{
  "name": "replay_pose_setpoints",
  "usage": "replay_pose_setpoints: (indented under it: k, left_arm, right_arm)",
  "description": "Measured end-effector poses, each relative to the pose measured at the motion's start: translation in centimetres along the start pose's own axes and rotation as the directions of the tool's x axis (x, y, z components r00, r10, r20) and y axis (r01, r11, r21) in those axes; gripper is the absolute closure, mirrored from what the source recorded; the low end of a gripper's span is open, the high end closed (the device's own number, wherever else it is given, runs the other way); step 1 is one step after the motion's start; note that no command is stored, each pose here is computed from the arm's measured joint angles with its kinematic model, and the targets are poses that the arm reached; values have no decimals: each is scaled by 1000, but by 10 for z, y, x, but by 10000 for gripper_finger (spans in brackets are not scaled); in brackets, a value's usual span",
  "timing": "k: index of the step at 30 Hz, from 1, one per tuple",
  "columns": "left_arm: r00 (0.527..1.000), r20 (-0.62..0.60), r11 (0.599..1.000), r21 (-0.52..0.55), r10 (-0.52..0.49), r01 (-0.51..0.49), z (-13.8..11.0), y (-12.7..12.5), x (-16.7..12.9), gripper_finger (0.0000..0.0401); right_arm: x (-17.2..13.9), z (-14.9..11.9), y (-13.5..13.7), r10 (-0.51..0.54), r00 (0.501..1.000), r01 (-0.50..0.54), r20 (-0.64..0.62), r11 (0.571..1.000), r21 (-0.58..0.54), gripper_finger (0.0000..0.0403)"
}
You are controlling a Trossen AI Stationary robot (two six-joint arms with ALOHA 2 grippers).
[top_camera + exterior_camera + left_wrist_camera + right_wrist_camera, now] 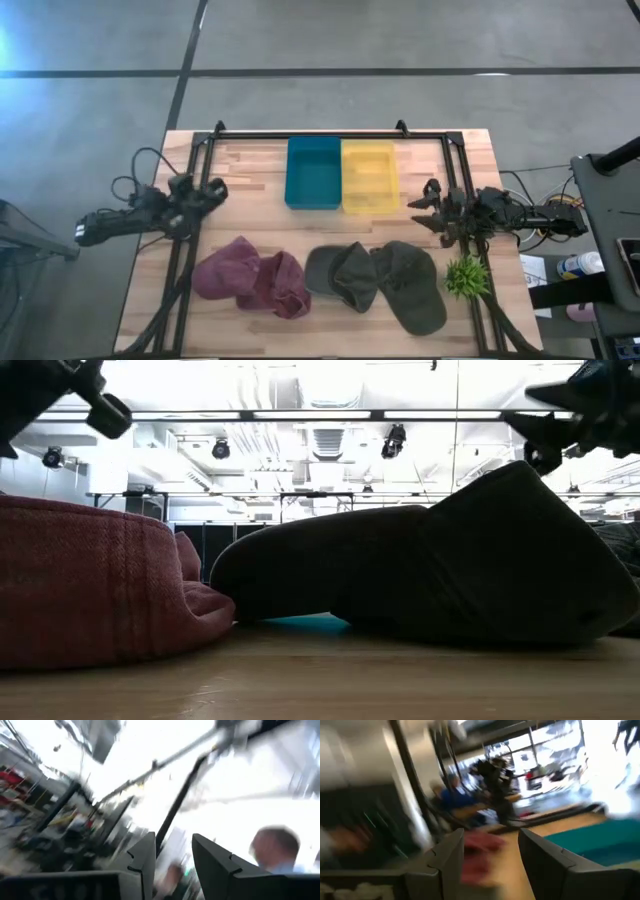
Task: Pick & Place hat
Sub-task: Put the right gray cap into the yellow bin
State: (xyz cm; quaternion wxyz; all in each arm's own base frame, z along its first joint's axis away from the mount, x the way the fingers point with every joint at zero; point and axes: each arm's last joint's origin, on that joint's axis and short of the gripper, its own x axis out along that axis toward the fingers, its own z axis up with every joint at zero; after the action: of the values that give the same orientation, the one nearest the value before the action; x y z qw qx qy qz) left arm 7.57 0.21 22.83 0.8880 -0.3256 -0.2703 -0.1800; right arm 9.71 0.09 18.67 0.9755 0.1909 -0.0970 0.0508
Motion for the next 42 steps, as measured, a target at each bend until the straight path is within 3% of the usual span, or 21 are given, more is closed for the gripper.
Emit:
replay_pose_setpoints:
  k: [1, 3, 4, 9, 12, 17, 22, 26, 31, 32, 35, 39, 42]
  left_arm:
    - [998, 55, 998, -55, -9, 12, 4, -3, 0, 279]
    - [986, 163, 994, -98, -30, 47, 11, -8, -1, 279]
    - [976, 215, 993, -111, -21, 45, 14, -9, -2, 279]
    - [937, 339, 994, -88, 89, -62, 17, -6, -2, 279]
    - [927, 332, 985, -77, 173, -157, 14, 1, 0, 279]
    - [932, 269, 957, -222, 241, -184, 8, 9, 5, 279]
    - [931, 207, 924, -305, 300, -230, 1, 18, 9, 279]
    - [930, 169, 914, -306, 326, -265, -3, 23, 11, 279]
    - [947, 108, 919, -297, 302, -259, -7, 24, 13, 279]
    - [950, 101, 921, -296, 295, -254, -7, 24, 13, 279]
    - [951, 100, 921, -296, 292, -252, -7, 23, 13, 279]
    - [951, 99, 921, -295, 294, -254, -7, 24, 13, 279]
    - [951, 99, 919, -305, 292, -250, -7, 23, 13, 279]
  right_arm:
    - [0, 3, 1, 11, 1000, -14, 26, 992, 123, 220]
    - [0, 7, 3, 25, 997, -53, 78, 927, 372, 220]
    - [-1, 10, 3, 23, 994, -67, 104, 892, 446, 220]
    - [-2, 19, 10, 113, 975, -198, 194, 841, 503, 218]
    - [-4, 24, 11, 100, 962, -234, 254, 781, 579, 218]
    - [-4, 27, 15, 152, 950, -292, 274, 747, 597, 220]
    - [1, 19, 21, 232, 954, -298, 188, 706, 643, 219]
    - [11, 10, 30, 273, 961, -233, 43, 719, 654, 223]
    - [28, 1, 45, 301, 924, -106, -235, 794, 599, 229]
    - [32, 1, 49, 299, 910, -61, -287, 782, 621, 230]
    - [46, 9, 59, 277, 877, 108, -394, 684, 722, 236]
    - [65, 14, 69, 222, 811, 238, -541, 720, 651, 248]
    - [78, 11, 75, 197, 707, 363, -679, 724, 587, 259]
